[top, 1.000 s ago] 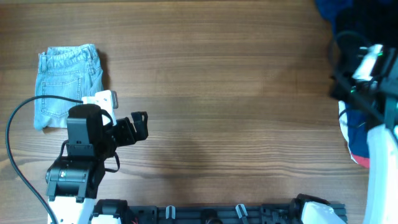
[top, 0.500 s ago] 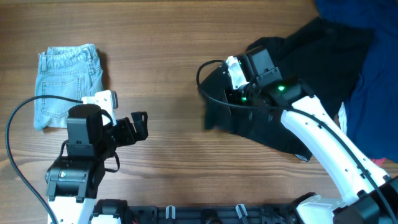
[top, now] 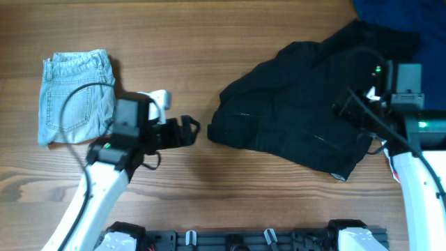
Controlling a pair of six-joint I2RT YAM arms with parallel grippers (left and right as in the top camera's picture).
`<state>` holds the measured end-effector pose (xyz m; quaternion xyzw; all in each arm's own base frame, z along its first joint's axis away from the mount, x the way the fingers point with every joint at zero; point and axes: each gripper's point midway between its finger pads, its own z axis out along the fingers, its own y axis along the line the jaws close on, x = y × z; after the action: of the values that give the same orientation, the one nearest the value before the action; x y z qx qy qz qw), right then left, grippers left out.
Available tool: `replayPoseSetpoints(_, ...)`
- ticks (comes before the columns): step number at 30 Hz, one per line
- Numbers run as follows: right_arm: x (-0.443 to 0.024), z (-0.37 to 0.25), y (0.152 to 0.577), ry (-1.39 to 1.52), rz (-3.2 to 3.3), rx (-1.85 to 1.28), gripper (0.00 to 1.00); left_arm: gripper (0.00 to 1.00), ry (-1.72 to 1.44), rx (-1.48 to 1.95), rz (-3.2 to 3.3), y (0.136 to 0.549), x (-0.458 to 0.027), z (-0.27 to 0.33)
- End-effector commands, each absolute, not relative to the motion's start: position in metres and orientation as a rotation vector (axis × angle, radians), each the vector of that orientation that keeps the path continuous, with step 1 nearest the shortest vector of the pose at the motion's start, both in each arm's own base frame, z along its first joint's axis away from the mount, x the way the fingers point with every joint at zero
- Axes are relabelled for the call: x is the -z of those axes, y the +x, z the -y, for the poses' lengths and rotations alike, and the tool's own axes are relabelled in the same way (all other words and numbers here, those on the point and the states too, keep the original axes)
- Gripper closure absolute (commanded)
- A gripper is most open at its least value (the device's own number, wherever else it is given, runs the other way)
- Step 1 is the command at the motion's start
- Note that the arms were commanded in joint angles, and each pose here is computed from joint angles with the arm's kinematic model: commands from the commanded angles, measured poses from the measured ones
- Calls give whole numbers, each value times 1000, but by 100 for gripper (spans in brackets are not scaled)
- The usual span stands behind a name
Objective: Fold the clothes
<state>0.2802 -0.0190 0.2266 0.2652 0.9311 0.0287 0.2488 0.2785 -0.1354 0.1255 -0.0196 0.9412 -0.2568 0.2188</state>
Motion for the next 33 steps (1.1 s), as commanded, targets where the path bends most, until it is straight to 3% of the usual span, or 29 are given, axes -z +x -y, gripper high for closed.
replayPoseSetpoints(1,-224,43,270,862,-2522,-20,21,11,57,703,-2678,291,-88,171)
replayPoseSetpoints(6,-222,48,265,846,-2546,4,20,25,197,703,-2764,294,-20,215)
replayPoseSetpoints(7,-222,48,265,847,-2549,5,20,38,196,684,-2767,296,-13,215)
replayPoseSetpoints(8,-222,48,264,847,-2553,6,21,74,180,649,-2753,303,-12,211)
replayPoseSetpoints(9,-221,48,263,847,-2557,8,20,96,146,593,-2726,313,-14,201)
replayPoseSetpoints(11,-221,48,262,847,-2561,9,20,96,15,441,-2629,346,-36,165)
replayPoseSetpoints(14,-221,48,262,837,-2565,12,20,96,-256,386,-2372,413,-128,84)
replayPoseSetpoints(15,-221,48,262,828,-2569,14,20,78,-331,365,-2307,426,-152,56)
replayPoseSetpoints(16,-221,48,262,816,-2572,17,20,27,-376,355,-2288,431,-162,39)
replayPoseSetpoints(17,-221,48,262,816,-2573,17,20,11,-418,335,-2298,429,-162,24)
replayPoseSetpoints(18,-220,48,261,815,-2575,18,20,0,-462,320,-2347,420,-152,14)
replayPoseSetpoints(22,-221,48,261,818,-2573,17,20,0,-428,544,-2788,329,-105,72)
replayPoseSetpoints(25,-221,48,262,822,-2569,15,20,0,-166,519,-2968,282,-94,128)
replayPoseSetpoints(30,-221,48,262,818,-2568,15,20,0,334,165,-2905,252,-83,185)
replayPoseSetpoints(33,-221,48,262,818,-2569,16,20,0,703,152,-2805,236,-73,226)
